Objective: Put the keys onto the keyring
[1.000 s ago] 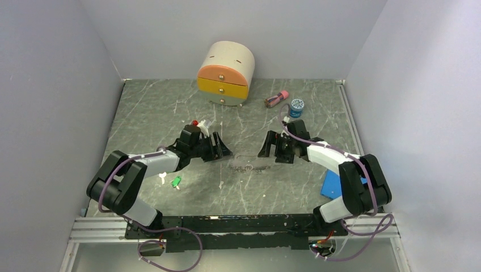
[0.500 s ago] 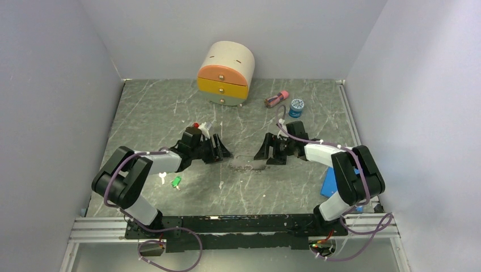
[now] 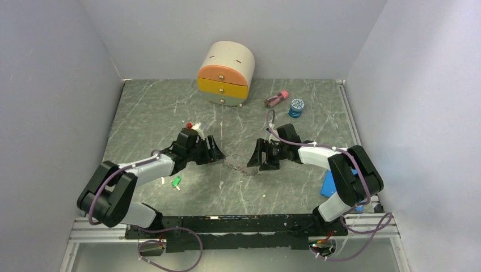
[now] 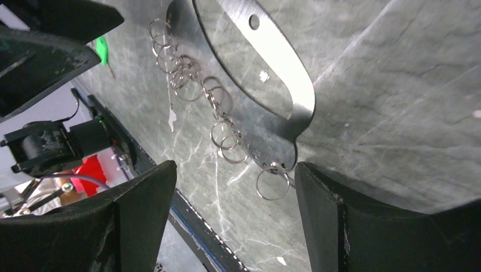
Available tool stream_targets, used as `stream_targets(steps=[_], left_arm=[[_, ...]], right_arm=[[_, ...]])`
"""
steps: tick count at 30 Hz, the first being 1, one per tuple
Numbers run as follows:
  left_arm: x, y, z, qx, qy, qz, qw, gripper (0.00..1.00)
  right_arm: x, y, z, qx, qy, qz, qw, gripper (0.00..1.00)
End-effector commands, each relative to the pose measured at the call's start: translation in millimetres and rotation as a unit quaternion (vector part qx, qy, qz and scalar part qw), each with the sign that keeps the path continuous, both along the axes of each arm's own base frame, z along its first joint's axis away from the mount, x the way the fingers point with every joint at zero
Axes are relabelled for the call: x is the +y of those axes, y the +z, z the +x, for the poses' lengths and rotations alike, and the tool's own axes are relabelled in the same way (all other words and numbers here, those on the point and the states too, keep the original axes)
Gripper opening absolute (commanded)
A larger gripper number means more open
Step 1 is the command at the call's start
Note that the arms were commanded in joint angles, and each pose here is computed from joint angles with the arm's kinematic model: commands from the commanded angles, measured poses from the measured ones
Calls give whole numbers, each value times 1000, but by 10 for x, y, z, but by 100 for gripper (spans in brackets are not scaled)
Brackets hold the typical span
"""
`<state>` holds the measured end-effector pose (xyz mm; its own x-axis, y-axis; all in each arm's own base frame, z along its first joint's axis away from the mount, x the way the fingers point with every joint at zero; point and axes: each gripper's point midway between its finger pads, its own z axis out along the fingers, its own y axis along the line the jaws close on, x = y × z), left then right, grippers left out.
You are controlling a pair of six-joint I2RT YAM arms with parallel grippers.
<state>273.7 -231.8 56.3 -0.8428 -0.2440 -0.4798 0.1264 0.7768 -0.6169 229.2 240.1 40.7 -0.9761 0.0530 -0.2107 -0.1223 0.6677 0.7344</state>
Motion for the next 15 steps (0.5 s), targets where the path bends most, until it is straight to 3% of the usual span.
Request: stream_targets(steps=[1,15], left_arm=[[91,35,-85,-10,12,7,1000,68],[-33,-176,-279,32,19,-72,997,68]], right_arm=[[-44,94,343,-62,-7,-34,997,80],[-120,18,742,-119,-5,-79,990,82]])
